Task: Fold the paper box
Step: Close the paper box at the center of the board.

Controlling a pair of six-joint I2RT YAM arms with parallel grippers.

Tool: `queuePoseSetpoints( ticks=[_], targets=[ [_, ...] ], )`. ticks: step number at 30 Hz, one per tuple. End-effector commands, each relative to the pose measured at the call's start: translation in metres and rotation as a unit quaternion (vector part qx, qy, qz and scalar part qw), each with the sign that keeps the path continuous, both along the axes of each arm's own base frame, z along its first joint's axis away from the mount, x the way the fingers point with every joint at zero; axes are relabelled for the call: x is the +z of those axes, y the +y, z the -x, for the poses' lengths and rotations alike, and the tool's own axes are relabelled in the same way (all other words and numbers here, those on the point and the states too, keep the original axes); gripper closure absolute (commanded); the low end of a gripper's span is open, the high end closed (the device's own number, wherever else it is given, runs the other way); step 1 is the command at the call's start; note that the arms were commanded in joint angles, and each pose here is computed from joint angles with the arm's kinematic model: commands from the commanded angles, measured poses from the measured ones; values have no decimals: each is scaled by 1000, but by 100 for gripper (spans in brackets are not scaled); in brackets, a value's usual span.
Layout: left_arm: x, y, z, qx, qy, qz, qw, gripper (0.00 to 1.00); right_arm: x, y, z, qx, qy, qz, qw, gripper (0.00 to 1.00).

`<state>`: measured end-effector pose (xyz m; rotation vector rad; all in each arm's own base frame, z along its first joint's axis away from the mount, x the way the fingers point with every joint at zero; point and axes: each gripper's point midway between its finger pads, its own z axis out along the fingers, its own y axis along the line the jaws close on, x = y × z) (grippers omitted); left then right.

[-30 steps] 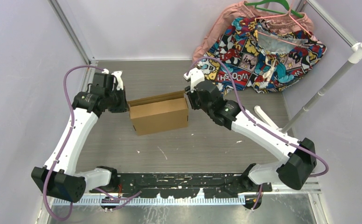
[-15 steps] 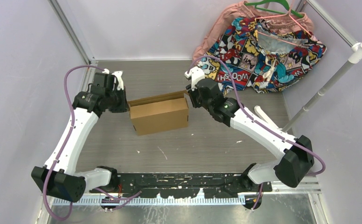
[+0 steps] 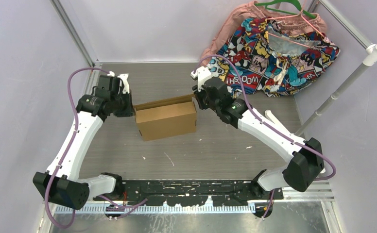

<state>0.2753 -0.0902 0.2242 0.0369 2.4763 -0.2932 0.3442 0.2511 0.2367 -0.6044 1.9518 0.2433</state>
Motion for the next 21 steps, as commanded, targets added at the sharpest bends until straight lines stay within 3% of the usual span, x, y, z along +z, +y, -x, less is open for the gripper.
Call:
queuePoseSetpoints(
  ticks=[1, 21],
  targets=[
    [8, -3, -3, -9, -7, -2, 1000, 100, 37, 11, -10, 11, -42, -33, 999, 71],
    [8, -5, -3, -11, -6, -3, 1000, 100, 31, 11, -11, 7, -25, -28, 999, 84]
  ],
)
